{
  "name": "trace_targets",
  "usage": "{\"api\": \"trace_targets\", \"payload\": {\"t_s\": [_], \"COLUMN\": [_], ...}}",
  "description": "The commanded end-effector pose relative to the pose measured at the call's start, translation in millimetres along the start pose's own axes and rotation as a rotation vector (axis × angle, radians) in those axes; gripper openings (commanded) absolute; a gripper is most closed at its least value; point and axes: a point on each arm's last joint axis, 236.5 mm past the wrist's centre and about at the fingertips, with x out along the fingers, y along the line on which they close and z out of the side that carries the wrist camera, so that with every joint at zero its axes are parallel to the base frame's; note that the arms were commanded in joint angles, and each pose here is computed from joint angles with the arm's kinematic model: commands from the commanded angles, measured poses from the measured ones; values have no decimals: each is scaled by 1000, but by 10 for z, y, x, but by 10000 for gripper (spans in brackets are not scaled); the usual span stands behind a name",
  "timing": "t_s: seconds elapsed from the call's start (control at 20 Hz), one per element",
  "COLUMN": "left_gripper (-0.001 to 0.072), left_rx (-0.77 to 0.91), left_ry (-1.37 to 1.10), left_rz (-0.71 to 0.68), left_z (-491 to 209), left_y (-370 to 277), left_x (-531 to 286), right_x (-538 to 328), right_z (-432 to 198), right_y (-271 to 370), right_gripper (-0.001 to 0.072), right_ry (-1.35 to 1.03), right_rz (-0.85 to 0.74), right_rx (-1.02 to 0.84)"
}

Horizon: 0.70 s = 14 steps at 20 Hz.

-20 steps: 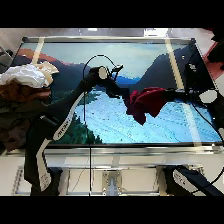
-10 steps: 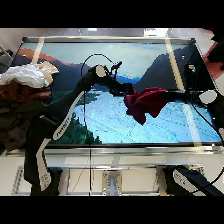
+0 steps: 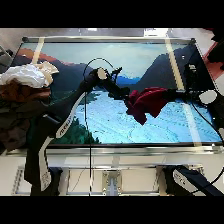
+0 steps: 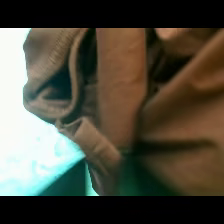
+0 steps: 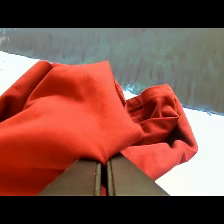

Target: Fold the shirts.

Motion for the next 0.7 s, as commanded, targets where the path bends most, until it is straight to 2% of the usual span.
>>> {"api": "trace_targets", "payload": {"t_s": [0.0,0.15,0.3,0.5,0.65], "left_gripper": [14,14,13,13,13], "left_rx": [-13,8,134,313,422], "left_ry": [-114,-260,-430,-598,-738], "left_rz": [-14,-95,-120,43,199], "left_z": [277,705,1025,931,634], "left_y": [16,-257,-493,-586,-827], "left_x": [40,-361,-1325,-2848,-3847], "right_x": [-6,-90,-453,-1345,-2040], "right_z": [13,140,542,1087,1296], "right_y": [-1,-35,-45,-175,2], "right_gripper": [33,32,32,33,32], "right_ry": [-4,-22,-89,-240,-359], "right_rz": [-1,-24,-79,-268,-308], "right_rx": [0,-37,-120,-192,-234]}}
